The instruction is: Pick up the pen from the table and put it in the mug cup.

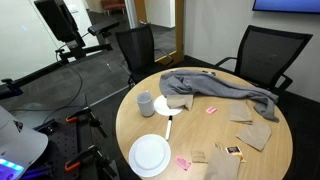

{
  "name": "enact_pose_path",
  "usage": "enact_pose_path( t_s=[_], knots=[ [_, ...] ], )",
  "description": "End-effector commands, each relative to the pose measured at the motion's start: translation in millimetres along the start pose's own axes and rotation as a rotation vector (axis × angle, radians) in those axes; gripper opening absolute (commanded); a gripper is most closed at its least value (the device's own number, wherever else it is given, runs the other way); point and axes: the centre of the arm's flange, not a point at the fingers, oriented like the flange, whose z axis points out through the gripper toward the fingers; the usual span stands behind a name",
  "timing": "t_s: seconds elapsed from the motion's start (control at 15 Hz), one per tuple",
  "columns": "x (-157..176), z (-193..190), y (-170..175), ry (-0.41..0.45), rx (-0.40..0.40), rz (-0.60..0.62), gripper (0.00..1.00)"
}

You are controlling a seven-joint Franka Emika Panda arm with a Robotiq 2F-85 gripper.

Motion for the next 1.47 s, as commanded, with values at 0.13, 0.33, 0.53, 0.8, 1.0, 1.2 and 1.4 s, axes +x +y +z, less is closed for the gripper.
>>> enact_pose_path(
  t_s=[0.13, 0.33, 0.53, 0.8, 1.0, 1.2, 1.4],
  knots=[
    [-0.6, 3.6, -0.4, -0.009, 0.001, -0.001, 1.00],
    [-0.5, 4.0, -0.4, -0.011, 0.001, -0.001, 1.00],
    [3.0, 4.3, -0.9, 0.003, -0.001, -0.003, 1.00],
    [23.3, 9.6, -2.4, 0.073, 0.016, -0.055, 1.00],
    [43.2, 19.1, -3.1, 0.096, 0.021, -0.117, 1.00],
    [65.7, 35.2, -3.1, 0.088, 0.050, -0.199, 1.00],
    [84.7, 57.1, -6.0, 0.065, 0.064, -0.307, 1.00]
  ],
)
